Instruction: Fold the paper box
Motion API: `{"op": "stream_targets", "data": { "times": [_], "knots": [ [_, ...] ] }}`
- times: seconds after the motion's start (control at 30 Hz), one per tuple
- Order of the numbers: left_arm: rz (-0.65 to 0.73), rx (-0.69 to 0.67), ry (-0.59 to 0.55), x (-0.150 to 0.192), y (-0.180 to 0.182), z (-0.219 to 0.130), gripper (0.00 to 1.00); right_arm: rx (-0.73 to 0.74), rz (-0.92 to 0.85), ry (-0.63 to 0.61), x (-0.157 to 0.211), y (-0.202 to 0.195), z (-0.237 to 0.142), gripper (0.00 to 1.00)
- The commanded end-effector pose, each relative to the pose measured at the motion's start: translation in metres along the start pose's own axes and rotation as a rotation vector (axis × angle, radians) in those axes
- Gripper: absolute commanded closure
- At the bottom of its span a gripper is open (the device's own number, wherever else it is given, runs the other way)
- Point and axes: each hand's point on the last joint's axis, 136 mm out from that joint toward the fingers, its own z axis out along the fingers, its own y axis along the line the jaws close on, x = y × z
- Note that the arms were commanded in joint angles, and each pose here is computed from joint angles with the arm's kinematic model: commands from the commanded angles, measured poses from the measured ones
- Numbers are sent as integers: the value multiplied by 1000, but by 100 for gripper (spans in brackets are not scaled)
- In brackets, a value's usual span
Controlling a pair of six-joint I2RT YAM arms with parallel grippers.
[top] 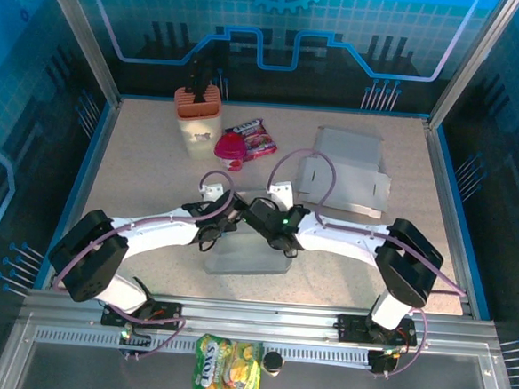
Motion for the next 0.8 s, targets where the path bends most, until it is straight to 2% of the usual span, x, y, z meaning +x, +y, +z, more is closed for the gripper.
{"op": "stream_targets", "data": {
  "times": [0.0,0.1,0.2,0.33,0.57,0.67,0.77],
  "knots": [
    [48,42,-42,4,-15,-13,91,244,-63,27,10,-32,11,100],
    [44,52,-40,5,-15,-12,91,241,-69,29,10,-29,11,100],
    [37,61,-36,6,-14,-12,89,163,-56,18,11,-19,13,100],
    [30,80,-39,5,-14,-15,76,91,-36,-9,10,-15,11,100],
    [41,132,-79,-7,-16,-26,58,65,-28,-25,7,-16,9,100],
    [52,181,-95,-10,-21,-30,54,68,-26,-21,8,-16,10,100],
    [49,187,-79,-9,-19,-29,54,71,-22,-17,10,-16,10,100]
  ]
}}
